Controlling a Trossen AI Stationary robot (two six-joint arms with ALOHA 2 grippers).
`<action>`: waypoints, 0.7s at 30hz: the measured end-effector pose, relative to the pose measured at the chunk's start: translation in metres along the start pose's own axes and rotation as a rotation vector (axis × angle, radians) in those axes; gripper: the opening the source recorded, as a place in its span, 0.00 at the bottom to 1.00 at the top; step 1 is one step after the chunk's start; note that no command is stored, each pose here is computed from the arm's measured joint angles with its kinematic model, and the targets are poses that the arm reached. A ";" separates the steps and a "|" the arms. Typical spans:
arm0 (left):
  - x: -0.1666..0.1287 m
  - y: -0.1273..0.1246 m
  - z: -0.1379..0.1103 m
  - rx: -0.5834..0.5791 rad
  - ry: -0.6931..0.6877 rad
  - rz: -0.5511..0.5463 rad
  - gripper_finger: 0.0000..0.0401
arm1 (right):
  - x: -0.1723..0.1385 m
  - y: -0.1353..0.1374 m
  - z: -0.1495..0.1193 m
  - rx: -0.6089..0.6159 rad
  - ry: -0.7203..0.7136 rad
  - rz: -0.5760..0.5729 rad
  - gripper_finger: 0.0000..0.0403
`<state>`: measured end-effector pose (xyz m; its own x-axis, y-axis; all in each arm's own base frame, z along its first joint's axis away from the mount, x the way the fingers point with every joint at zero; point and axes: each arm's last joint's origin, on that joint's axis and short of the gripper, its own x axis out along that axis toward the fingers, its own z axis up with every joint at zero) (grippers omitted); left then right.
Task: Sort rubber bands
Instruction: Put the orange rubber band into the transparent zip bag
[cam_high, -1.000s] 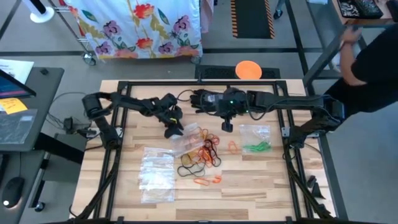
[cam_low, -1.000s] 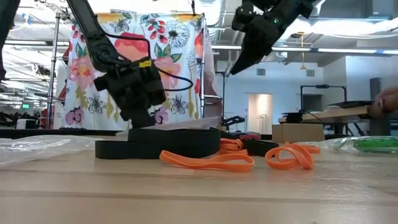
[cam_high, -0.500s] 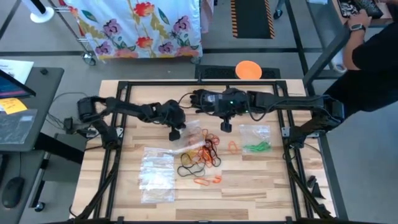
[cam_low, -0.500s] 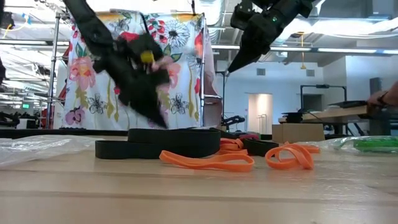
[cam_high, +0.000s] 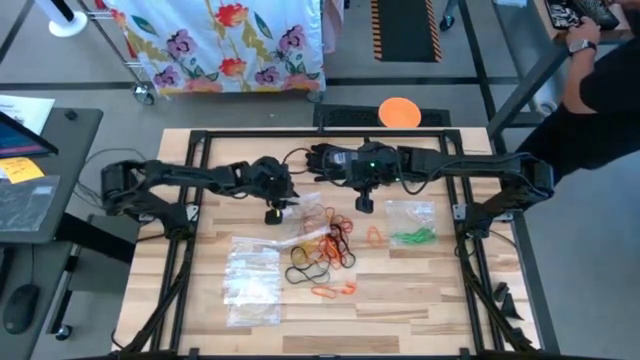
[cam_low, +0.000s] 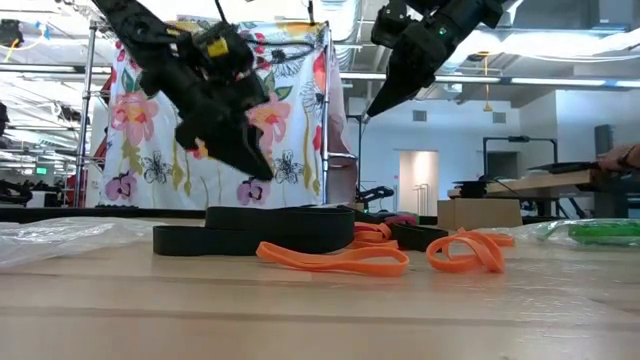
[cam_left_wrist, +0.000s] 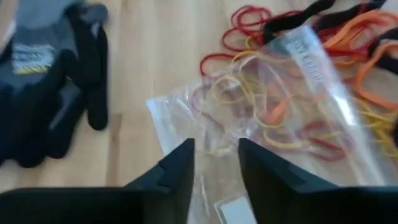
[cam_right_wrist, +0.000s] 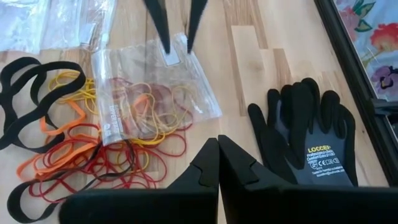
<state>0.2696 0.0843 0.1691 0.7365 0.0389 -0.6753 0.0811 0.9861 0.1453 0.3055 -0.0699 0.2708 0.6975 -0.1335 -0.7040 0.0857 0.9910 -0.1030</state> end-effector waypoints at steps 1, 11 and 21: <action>0.004 0.001 -0.001 -0.015 0.002 0.008 0.36 | 0.000 0.000 0.000 0.000 0.000 0.000 0.00; 0.016 0.006 -0.002 -0.132 -0.011 0.111 0.43 | 0.000 0.000 0.000 -0.004 0.000 0.000 0.00; 0.017 0.008 -0.010 -0.228 0.059 0.167 0.43 | 0.000 -0.001 0.000 -0.013 -0.004 -0.005 0.00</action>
<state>0.2767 0.0939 0.1516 0.6859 0.2070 -0.6977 -0.1962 0.9758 0.0966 0.3055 -0.0713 0.2714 0.6996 -0.1383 -0.7010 0.0796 0.9901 -0.1159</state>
